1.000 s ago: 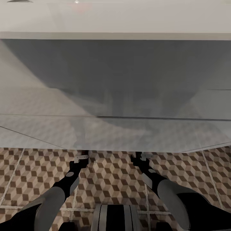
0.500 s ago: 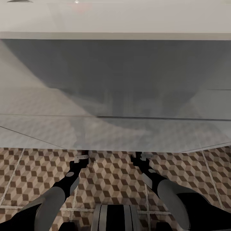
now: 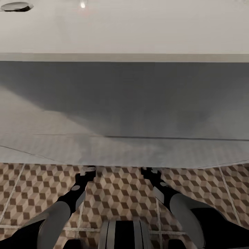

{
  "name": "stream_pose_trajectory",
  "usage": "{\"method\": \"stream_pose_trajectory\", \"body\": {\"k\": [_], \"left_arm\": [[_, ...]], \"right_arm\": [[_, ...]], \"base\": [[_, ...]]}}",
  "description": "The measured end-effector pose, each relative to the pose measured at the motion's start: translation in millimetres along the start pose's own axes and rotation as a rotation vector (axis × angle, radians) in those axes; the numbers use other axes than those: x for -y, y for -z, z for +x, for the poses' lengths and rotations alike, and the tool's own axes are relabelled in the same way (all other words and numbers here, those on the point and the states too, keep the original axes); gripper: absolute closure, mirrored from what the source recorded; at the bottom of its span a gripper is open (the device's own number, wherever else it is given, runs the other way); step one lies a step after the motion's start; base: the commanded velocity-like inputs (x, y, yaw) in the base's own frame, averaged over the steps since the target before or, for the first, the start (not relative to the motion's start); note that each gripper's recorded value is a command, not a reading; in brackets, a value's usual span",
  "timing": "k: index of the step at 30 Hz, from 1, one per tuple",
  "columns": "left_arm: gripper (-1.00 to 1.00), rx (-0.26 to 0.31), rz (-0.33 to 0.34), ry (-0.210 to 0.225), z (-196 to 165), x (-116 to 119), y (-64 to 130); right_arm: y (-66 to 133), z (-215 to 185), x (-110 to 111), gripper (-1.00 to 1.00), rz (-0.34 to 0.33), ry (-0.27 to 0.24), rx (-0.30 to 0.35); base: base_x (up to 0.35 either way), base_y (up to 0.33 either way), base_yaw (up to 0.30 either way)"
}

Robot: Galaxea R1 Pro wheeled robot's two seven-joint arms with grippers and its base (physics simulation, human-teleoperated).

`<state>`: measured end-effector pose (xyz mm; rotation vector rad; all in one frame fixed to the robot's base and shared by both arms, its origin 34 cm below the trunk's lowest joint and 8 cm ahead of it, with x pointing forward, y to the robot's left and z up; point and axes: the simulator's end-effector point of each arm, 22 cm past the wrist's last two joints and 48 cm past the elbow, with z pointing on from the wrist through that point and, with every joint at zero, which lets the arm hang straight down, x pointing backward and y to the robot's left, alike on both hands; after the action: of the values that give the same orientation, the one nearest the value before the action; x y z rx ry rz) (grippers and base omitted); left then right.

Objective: Take the four mousetraps from the cabinet in the bathroom and place them on the bathroom floor. Make sure all four end up on the same floor surface, and ensure that at least two of them are either under or directly next to the same bathroom sink.

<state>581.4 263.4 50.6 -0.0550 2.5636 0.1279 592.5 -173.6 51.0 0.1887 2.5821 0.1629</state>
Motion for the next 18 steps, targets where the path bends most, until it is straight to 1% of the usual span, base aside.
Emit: {"method": "stream_pose_trajectory", "body": {"k": [3,6,18], "left_arm": [[1.0,0.001,-0.001,0.0,-0.2,-0.6,-0.1],[1.0,0.003,0.0,0.0,-0.9,-0.3,-0.3],[1.0,0.013,0.0,0.002,-3.0,-0.1,-0.3]], "right_arm": [[-0.1,0.0,0.3,-1.0,0.0,0.0,0.0],[-0.1,0.0,0.5,-1.0,0.001,0.0,0.0],[-0.2,0.2,0.7,-1.0,0.001,0.0,0.0]], "base": [[0.181,0.0,0.0],[0.084,0.0,0.0],[0.016,0.0,0.0]]}}
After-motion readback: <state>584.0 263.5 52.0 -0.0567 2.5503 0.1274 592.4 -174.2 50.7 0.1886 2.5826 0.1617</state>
